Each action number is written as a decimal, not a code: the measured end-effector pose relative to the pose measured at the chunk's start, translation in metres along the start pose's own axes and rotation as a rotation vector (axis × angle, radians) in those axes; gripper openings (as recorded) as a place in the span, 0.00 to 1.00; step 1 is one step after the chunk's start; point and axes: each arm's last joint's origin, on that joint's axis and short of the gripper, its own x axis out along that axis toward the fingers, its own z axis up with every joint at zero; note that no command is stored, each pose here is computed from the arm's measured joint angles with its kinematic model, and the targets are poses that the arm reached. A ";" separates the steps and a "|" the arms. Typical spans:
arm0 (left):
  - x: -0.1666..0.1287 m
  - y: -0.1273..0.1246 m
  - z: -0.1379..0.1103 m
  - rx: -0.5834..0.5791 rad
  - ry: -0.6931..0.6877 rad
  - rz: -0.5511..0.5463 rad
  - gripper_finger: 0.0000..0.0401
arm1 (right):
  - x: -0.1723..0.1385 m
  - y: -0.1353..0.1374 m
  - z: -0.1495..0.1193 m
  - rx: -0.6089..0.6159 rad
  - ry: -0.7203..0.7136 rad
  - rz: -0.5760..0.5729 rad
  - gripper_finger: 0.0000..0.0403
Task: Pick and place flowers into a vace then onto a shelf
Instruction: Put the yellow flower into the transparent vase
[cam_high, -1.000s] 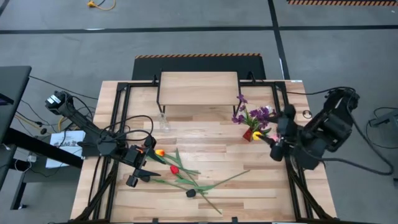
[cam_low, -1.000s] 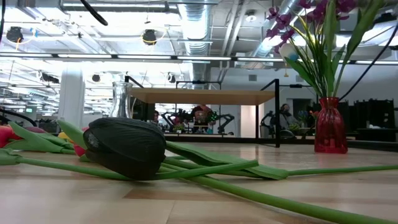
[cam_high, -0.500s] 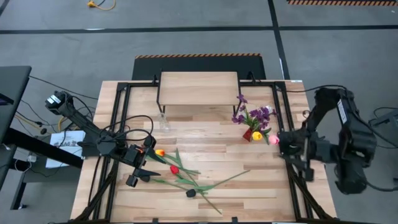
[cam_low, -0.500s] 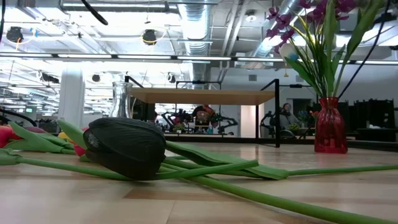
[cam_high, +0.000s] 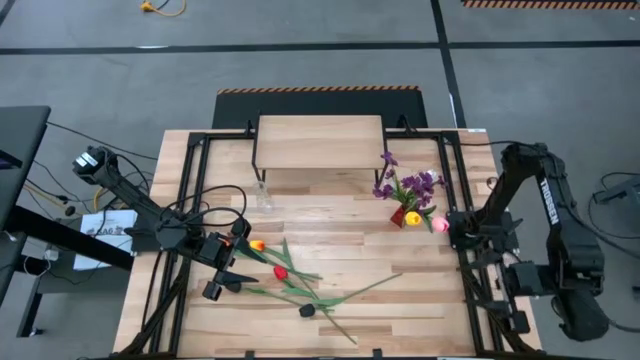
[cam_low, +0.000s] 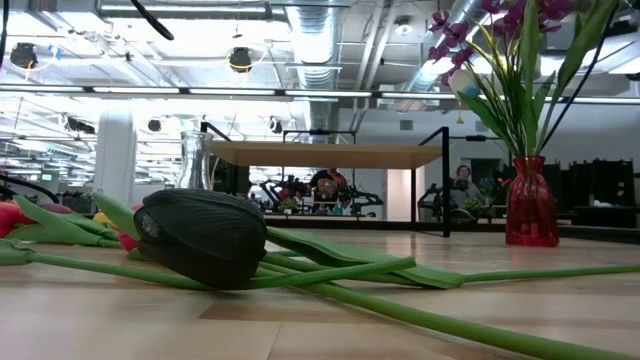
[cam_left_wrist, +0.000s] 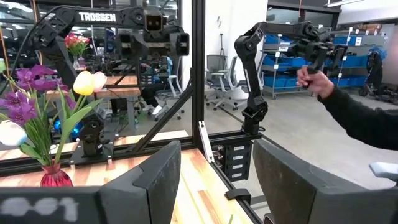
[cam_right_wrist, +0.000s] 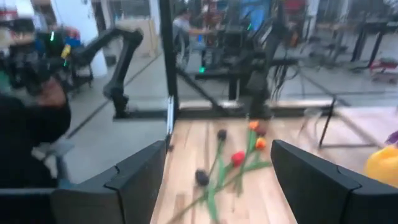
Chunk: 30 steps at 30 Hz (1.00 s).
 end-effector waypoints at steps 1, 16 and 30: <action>0.000 0.000 0.000 0.000 0.000 0.000 0.48 | 0.001 0.003 -0.002 0.019 0.030 0.015 0.71; 0.000 0.000 0.001 -0.019 -0.007 0.000 0.48 | 0.056 0.071 0.025 -0.185 0.096 1.081 0.71; 0.000 0.000 0.003 -0.039 -0.028 -0.011 0.48 | 0.097 0.011 0.025 -0.402 0.228 1.323 0.71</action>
